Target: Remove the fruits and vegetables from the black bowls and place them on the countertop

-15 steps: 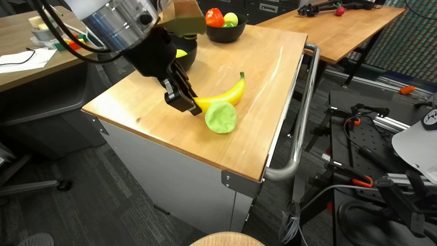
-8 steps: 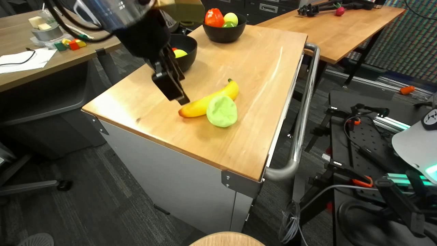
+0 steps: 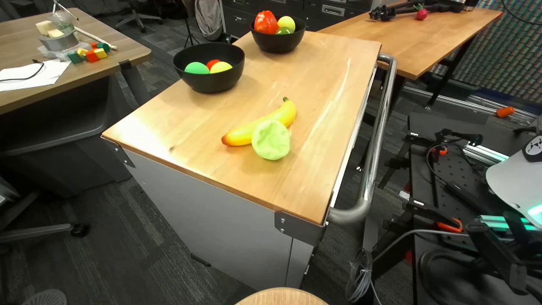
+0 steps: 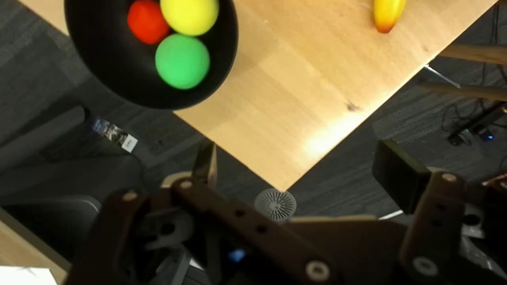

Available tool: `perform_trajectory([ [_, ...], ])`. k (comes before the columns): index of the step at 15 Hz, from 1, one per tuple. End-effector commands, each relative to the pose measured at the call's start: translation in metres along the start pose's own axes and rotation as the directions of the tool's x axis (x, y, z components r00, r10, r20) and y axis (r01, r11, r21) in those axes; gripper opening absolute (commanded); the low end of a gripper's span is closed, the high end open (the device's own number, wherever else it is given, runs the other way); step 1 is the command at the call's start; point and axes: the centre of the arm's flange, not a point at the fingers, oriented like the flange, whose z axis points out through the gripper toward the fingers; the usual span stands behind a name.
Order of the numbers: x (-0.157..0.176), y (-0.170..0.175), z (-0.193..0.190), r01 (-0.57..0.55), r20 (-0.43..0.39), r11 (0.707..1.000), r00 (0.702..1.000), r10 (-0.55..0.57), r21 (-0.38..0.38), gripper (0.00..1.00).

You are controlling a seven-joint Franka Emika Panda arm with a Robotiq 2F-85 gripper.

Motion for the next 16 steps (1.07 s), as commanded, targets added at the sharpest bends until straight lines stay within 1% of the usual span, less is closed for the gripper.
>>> perform_trajectory([
  [1, -0.002, 0.019, -0.004, 0.025, -0.001, 0.999, 1.0, -0.025, -0.04, 1.0],
  [2, -0.004, 0.037, 0.0, 0.039, 0.018, 0.996, 0.999, -0.037, -0.085, 1.0],
  [3, -0.004, 0.049, 0.01, 0.045, 0.034, 0.994, 0.999, -0.041, -0.101, 1.0],
  [4, -0.002, 0.054, 0.02, 0.049, 0.044, 0.994, 0.998, -0.045, -0.102, 1.0],
  [6, 0.004, 0.053, 0.029, 0.057, 0.051, 0.993, 0.997, -0.052, -0.102, 1.0],
  [7, 0.013, 0.057, 0.03, 0.021, 0.001, 0.972, 1.0, -0.021, -0.234, 1.0],
  [8, 0.017, 0.063, 0.027, 0.005, -0.036, 0.965, 0.999, -0.015, -0.262, 1.0],
  [11, 0.009, 0.083, 0.031, -0.133, -0.14, 0.939, 0.986, 0.092, -0.316, 1.0],
  [13, -0.005, 0.095, 0.036, -0.25, -0.184, 0.924, 0.962, 0.203, -0.289, 1.0],
  [14, -0.016, 0.102, 0.039, -0.307, -0.193, 0.913, 0.946, 0.261, -0.269, 1.0],
  [16, -0.04, 0.114, 0.047, -0.413, -0.203, 0.878, 0.906, 0.371, -0.241, 1.0],
])
